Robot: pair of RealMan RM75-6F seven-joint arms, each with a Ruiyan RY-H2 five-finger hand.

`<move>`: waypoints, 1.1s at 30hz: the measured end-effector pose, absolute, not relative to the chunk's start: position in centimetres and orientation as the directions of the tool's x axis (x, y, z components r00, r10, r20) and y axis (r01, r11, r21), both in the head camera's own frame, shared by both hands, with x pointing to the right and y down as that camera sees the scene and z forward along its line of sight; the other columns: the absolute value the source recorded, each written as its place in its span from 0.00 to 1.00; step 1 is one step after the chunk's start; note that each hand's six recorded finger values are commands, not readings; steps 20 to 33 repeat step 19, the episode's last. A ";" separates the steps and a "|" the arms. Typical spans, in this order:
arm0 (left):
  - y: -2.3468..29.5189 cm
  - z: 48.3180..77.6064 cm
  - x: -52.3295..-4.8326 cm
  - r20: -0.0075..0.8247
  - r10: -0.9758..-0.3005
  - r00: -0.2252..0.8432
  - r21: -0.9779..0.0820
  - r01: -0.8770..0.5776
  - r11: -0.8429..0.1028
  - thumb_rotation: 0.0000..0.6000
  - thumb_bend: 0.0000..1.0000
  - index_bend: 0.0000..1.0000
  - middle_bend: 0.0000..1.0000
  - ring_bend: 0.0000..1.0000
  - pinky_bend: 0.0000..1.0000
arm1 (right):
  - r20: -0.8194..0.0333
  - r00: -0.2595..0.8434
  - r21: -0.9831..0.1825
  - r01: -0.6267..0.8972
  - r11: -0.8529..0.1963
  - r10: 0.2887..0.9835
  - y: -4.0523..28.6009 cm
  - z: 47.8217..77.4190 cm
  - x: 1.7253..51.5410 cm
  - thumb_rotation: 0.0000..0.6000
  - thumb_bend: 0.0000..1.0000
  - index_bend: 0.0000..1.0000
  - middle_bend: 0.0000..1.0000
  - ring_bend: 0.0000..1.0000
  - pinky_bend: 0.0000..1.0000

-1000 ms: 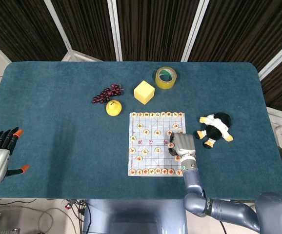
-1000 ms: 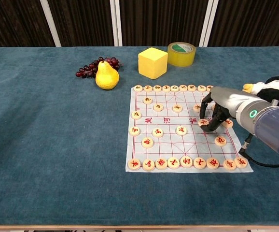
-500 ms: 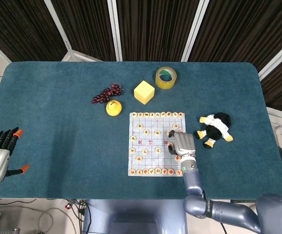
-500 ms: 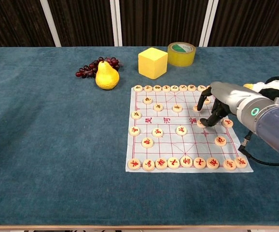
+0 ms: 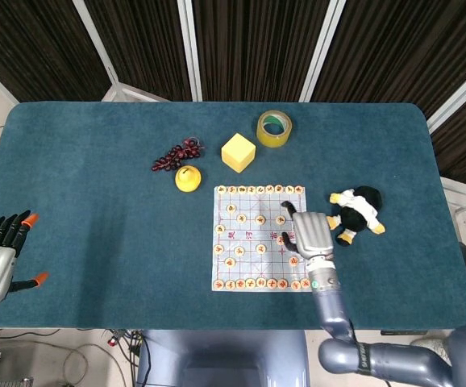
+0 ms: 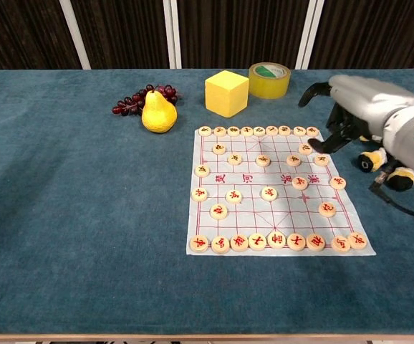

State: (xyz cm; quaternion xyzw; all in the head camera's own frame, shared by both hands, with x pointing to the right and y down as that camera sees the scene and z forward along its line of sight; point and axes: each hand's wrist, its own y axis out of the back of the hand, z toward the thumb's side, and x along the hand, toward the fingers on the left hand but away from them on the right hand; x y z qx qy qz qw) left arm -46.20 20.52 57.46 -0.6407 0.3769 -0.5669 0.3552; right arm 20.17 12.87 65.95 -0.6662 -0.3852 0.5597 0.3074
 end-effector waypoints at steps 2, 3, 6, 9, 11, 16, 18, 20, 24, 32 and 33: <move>20.6 57.4 -46.2 0.458 -0.886 0.074 -0.883 -0.074 -0.463 1.00 0.00 0.00 0.00 0.00 0.00 | -0.489 0.072 -0.854 0.163 -0.494 0.869 12.9 64.8 21.5 1.00 0.45 0.01 0.55 0.54 0.77; 20.6 57.4 -46.2 0.458 -0.886 0.075 -0.884 -0.071 -0.463 1.00 0.00 0.00 0.00 0.00 0.00 | -0.480 0.067 -0.861 0.158 -0.484 0.875 13.1 64.0 22.4 1.00 0.45 0.00 0.44 0.42 0.78; 20.5 57.4 -46.2 0.453 -0.889 0.072 -0.888 -0.058 -0.457 1.00 0.00 0.00 0.00 0.00 0.00 | -0.462 0.051 -0.875 0.140 -0.464 0.886 13.7 62.3 25.1 1.00 0.45 0.00 0.20 0.14 0.37; 20.5 57.5 -46.5 0.453 -0.890 0.054 -0.889 -0.045 -0.455 1.00 0.00 0.00 0.00 0.00 0.00 | -0.452 0.029 -0.887 0.091 -0.453 0.892 14.8 60.7 28.4 1.00 0.44 0.00 0.06 0.02 0.10; 20.5 57.5 -46.7 0.454 -0.890 0.043 -0.889 -0.037 -0.456 1.00 0.00 0.00 0.00 0.00 0.00 | -0.445 0.017 -0.893 0.058 -0.446 0.895 15.7 59.7 30.4 1.00 0.43 0.00 0.02 0.00 0.08; 20.5 57.4 -46.6 0.444 -0.895 0.045 -0.896 -0.013 -0.445 1.00 0.00 0.00 0.00 0.00 0.00 | -0.405 -0.020 -0.914 0.023 -0.405 0.914 18.3 57.0 35.3 1.00 0.43 0.00 0.01 0.00 0.06; 20.5 57.2 -46.5 0.434 -0.900 0.047 -0.900 -0.011 -0.435 1.00 0.00 0.00 0.00 0.00 0.00 | -0.381 -0.038 -0.924 0.039 -0.380 0.924 19.1 56.2 36.9 1.00 0.43 0.00 0.01 0.00 0.06; 20.6 57.2 -46.5 0.430 -0.901 0.047 -0.902 -0.012 -0.431 1.00 0.00 0.00 0.00 0.00 0.00 | -0.373 -0.047 -0.927 0.052 -0.370 0.927 19.4 56.0 37.5 1.00 0.43 0.00 0.01 0.00 0.06; 20.6 57.2 -46.5 0.430 -0.901 0.047 -0.902 -0.012 -0.431 1.00 0.00 0.00 0.00 0.00 0.00 | -0.373 -0.047 -0.927 0.052 -0.370 0.927 19.4 56.0 37.5 1.00 0.43 0.00 0.01 0.00 0.06; 20.6 57.2 -46.5 0.430 -0.901 0.047 -0.902 -0.012 -0.431 1.00 0.00 0.00 0.00 0.00 0.00 | -0.373 -0.047 -0.927 0.052 -0.370 0.927 19.4 56.0 37.5 1.00 0.43 0.00 0.01 0.00 0.06; 20.6 57.2 -46.5 0.430 -0.901 0.047 -0.902 -0.012 -0.431 1.00 0.00 0.00 0.00 0.00 0.00 | -0.373 -0.047 -0.927 0.052 -0.370 0.927 19.4 56.0 37.5 1.00 0.43 0.00 0.01 0.00 0.06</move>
